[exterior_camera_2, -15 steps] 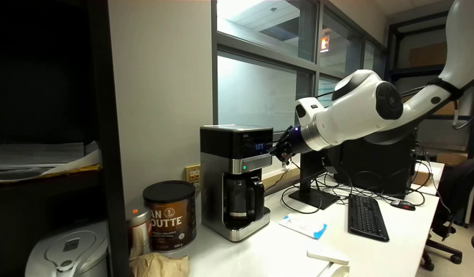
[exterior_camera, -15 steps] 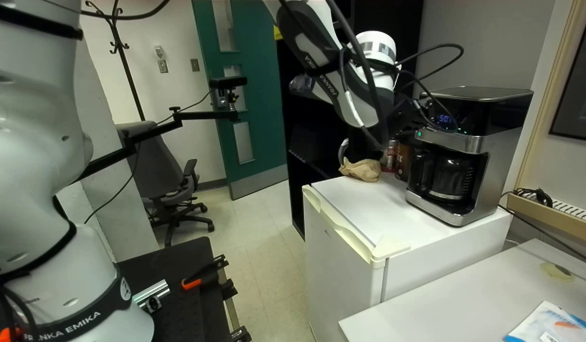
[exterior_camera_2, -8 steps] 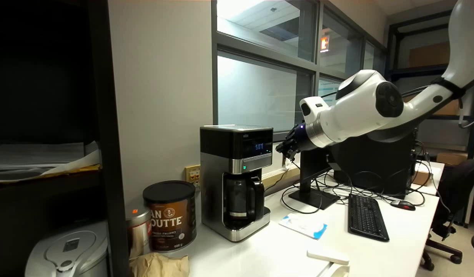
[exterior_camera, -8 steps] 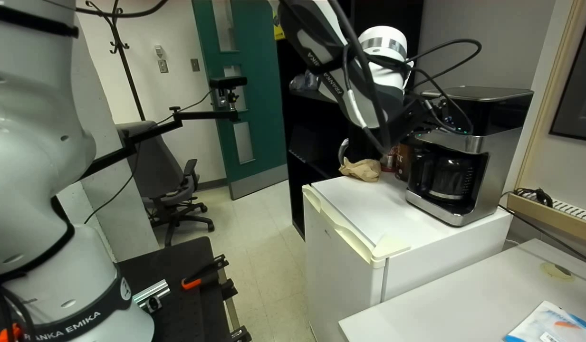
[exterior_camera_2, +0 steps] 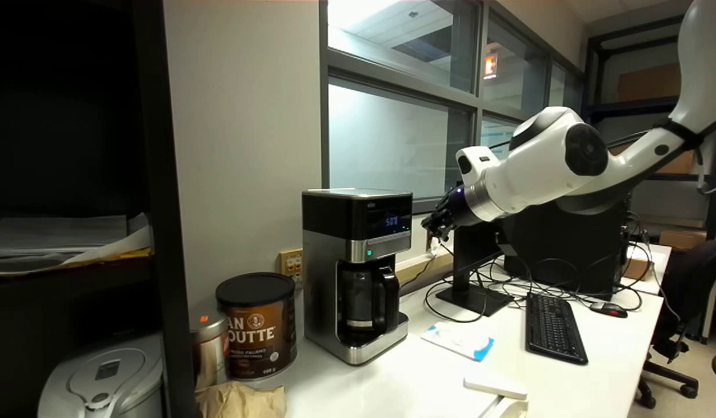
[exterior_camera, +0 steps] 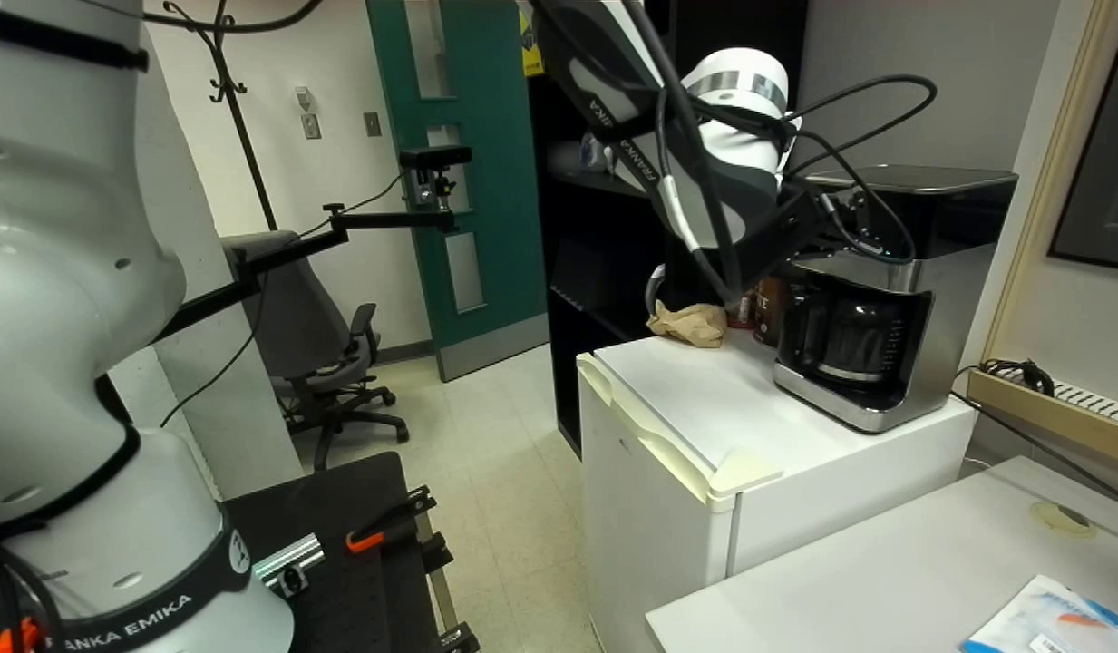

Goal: Press a button on the coffee maker

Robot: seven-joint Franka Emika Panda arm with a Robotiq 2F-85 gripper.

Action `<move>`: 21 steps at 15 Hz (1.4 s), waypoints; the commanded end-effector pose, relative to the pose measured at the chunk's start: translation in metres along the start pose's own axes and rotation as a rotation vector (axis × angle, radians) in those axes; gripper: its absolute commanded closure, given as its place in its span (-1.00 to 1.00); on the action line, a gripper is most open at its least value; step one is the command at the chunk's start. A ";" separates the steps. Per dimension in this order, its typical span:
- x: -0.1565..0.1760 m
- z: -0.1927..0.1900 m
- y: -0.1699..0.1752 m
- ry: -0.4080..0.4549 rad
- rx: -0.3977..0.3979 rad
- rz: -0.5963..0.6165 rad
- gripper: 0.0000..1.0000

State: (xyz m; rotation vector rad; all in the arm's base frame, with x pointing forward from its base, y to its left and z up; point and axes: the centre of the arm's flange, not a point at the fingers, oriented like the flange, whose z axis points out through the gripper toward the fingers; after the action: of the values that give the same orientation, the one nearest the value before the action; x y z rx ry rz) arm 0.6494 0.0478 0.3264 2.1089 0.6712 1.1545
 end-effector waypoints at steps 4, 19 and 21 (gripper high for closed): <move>0.004 0.004 -0.003 -0.017 -0.007 0.039 0.99; 0.013 0.019 -0.009 -0.026 -0.023 0.072 0.99; 0.013 0.021 -0.011 -0.028 -0.023 0.073 0.99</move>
State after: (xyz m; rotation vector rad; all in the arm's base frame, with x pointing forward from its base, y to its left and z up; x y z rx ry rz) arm 0.6623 0.0521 0.3180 2.1471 0.5993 1.1563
